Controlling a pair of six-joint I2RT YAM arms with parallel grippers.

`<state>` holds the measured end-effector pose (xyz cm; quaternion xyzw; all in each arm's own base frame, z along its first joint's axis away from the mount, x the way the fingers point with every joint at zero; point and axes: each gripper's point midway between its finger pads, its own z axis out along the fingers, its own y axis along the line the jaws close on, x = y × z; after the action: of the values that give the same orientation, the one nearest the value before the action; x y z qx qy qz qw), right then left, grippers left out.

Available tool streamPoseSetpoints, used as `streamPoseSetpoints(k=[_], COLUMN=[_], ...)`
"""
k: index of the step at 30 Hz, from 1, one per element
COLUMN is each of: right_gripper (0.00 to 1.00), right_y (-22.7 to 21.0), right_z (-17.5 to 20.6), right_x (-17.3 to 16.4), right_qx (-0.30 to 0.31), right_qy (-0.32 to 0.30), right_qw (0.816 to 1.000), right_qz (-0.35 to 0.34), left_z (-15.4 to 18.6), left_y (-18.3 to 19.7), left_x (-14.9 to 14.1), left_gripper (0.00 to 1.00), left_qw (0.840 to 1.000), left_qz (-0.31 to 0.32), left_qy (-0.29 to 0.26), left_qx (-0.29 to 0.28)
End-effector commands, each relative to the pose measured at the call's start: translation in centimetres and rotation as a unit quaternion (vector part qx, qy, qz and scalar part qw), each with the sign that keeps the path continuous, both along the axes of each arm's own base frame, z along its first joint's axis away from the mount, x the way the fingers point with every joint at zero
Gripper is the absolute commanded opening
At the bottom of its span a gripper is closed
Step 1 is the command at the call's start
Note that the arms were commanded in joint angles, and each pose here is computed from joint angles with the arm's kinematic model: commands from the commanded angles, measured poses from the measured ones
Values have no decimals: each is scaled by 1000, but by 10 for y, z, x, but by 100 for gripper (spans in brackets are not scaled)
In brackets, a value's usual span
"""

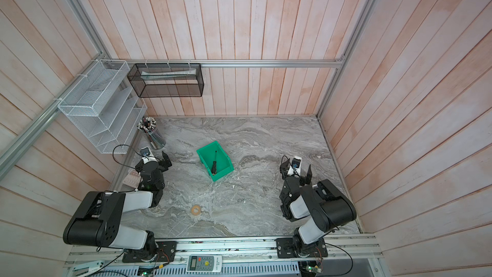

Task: Put the screwdriver in the bin
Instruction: Reset both arms

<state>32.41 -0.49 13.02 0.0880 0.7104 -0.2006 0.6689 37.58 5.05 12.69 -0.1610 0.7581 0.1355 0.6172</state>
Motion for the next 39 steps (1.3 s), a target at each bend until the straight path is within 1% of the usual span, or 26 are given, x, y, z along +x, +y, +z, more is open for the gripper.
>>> streamPoseSetpoints(k=[1, 2, 3, 5, 7, 10, 11, 14, 15, 18, 22, 25, 27, 29, 32, 33, 34, 36, 37, 38, 39], right_gripper=[98, 98, 98, 98, 98, 98, 98, 98, 98, 98, 98, 98, 98, 98, 98, 98, 98, 98, 98, 98, 98], right_y=[2, 12, 15, 15, 15, 16, 15, 9, -4, -11, -16, -26, -31, -33, -30, -25, -16, -20, -17, -21, -23], right_z=[41, 41, 41, 41, 41, 40, 40, 42, 43, 43, 43, 43, 39, 34, 27, 25, 19, 15, -1, 6, 6], right_x=[-12, -12, -11, -10, -10, -10, -9, -11, -13, -17, -19, -22, -21, -14, 1, 8, 17, 30, 37, 41, 39], right_qx=[-14, -21, -25, -26, -25, -26, -25, -6, 0, 17, 25, 50, 68, 87, 90, 88, 84, 69, 89, 97, 90], right_qy=[-84, -81, -79, -79, -79, -78, -79, -90, -94, -103, -107, -115, -112, -100, -76, -63, -43, -46, 2, -14, -19], right_qw=[996, 996, 997, 997, 997, 997, 997, 996, 995, 994, 993, 992, 991, 991, 993, 993, 993, 995, 994, 993, 994], right_qz=[-20, -5, 0, -2, -2, -1, -2, -9, -26, -28, -31, -31, -18, -2, 21, 38, 70, 61, 65, 65, 67], left_z=[18, 19, 22, 26, 26, 16, 18, 9, 9, 5, 4, 5, 5, 5, 5, 5, 5, 5, 5, 6, 5], left_y=[-15, -24, -26, -31, -38, -46, -44, -44, -43, -41, -41, -41, -41, -41, -40, -41, -41, -40, -41, -41, -41], left_x=[2, -2, -7, -19, -24, -17, -13, -5, -2, 3, 4, 3, 3, 3, 3, 3, 3, 3, 3, 4, 3], left_gripper=[100, 100, 100, 100, 100, 100, 100, 100, 100, 100, 100, 100, 100, 100, 100, 100, 100, 100, 100, 100, 100], left_qw=[998, 996, 995, 991, 988, 984, 985, 987, 987, 988, 988, 988, 988, 988, 988, 988, 988, 988, 988, 988, 988], left_qz=[-48, -69, -73, -88, -112, -142, -135, -148, -146, -148, -148, -148, -148, -148, -147, -148, -148, -147, -147, -148, -148], left_qy=[-47, -53, -63, -89, -99, -91, -95, -60, -60, -44, -44, -46, -45, -46, -45, -45, -45, -46, -45, -46, -45], left_qx=[23, 32, 36, 38, 44, 49, 57, 36, 36, 24, 24, 25, 24, 25, 25, 24, 24, 25, 25, 24, 25])
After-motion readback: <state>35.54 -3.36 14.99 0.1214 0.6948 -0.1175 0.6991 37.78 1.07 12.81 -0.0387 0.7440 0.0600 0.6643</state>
